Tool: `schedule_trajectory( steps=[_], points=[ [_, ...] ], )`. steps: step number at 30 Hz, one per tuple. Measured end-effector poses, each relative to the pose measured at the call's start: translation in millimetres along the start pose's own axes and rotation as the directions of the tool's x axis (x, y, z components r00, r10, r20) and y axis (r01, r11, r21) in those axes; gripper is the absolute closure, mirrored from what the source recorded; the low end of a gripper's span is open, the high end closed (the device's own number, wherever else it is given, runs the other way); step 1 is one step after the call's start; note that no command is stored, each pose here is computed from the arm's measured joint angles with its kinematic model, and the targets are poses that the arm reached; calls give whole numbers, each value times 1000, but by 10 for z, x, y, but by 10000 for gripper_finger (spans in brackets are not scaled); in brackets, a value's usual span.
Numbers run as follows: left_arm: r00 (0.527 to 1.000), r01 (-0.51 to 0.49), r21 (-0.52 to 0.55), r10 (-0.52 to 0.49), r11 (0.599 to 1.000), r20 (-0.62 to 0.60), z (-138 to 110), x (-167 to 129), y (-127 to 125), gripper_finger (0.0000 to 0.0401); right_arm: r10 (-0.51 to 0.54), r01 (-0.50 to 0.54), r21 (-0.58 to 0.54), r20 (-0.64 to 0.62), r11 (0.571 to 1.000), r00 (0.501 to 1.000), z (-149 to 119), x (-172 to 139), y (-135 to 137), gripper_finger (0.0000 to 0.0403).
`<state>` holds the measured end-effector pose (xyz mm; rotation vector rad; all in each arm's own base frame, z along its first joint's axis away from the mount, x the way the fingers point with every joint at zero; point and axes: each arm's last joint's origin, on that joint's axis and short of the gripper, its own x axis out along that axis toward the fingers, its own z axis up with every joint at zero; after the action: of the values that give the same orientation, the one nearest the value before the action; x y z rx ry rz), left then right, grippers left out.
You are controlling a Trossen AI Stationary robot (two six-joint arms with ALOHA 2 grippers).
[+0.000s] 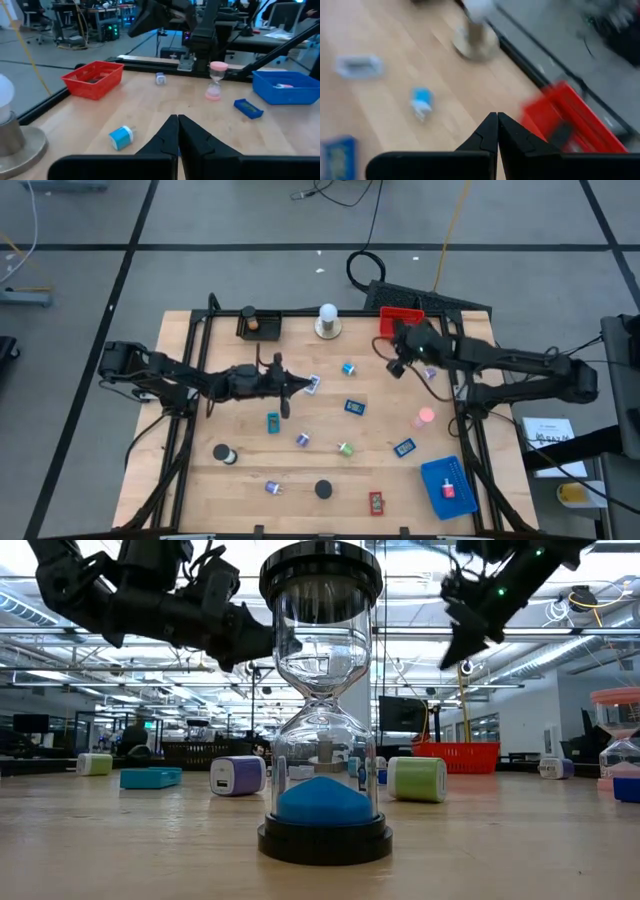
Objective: Pick & Place Office items
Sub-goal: Put the violet charger adapter into the red bin
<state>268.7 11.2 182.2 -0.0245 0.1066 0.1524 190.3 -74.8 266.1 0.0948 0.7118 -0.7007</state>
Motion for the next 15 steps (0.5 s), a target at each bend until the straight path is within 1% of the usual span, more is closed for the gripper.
schedule_trajectory(
  steps=[4,7,9,11,15],
  points=[
    [1000,-6,30,6,1000,-8,-8,1,18,389,-39,44,24,-169,999,985,-29,58,-214,396],
    [1000,-4,36,4,999,-8,-9,0,15,379,-31,45,39,-312,998,950,-108,148,-344,380],
    [1000,-3,37,4,999,-19,-20,0,16,377,-42,46,-2,-425,999,904,-200,219,-395,364],
    [999,-3,43,5,999,-37,-37,0,16,376,-57,32,-57,-531,998,845,-288,299,-414,342],
    [999,-3,45,5,999,-39,-39,0,16,376,-77,-39,-153,-683,987,727,-425,443,-390,281]
  ],
)
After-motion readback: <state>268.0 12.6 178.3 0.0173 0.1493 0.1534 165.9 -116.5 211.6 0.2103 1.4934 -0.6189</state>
